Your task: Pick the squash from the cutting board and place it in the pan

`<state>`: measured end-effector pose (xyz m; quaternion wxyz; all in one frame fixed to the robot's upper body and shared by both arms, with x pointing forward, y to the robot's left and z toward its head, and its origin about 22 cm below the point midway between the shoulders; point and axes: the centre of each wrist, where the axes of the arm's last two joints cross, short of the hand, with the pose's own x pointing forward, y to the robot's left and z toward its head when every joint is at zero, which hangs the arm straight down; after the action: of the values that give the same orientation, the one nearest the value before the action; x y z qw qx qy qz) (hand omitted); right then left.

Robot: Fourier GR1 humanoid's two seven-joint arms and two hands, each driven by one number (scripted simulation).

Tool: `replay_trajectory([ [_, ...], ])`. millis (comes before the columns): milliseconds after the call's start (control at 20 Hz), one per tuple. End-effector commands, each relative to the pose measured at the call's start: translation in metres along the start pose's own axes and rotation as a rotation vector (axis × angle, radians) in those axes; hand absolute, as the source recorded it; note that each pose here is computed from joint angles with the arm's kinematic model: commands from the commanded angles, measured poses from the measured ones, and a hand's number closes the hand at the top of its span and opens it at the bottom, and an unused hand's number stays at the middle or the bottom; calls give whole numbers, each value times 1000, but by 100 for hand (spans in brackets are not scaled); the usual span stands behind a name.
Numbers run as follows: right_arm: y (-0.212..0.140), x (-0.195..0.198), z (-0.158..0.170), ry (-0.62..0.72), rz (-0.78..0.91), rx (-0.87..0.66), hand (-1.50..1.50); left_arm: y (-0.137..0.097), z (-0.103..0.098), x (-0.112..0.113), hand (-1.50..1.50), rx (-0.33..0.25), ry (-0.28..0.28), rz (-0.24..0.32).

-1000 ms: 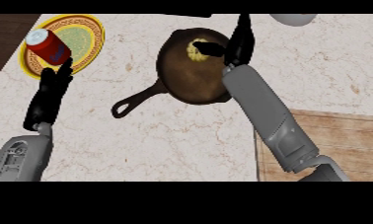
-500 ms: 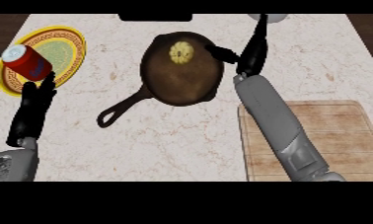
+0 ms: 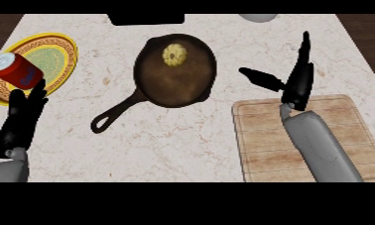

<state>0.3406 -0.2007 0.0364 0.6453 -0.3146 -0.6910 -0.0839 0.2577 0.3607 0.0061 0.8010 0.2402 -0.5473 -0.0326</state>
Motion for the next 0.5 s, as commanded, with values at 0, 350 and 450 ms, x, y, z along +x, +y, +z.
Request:
replay_trajectory([
  [0,-66,1,14,-5,8,30,-150,5,1,6,0,-7,15,4],
  [350,-152,13,57,-8,38,59,-150,0,-4,1,0,-8,-44,-8],
  [450,-175,-1,69,-33,51,51,-150,6,0,-4,0,-7,-31,-6],
])
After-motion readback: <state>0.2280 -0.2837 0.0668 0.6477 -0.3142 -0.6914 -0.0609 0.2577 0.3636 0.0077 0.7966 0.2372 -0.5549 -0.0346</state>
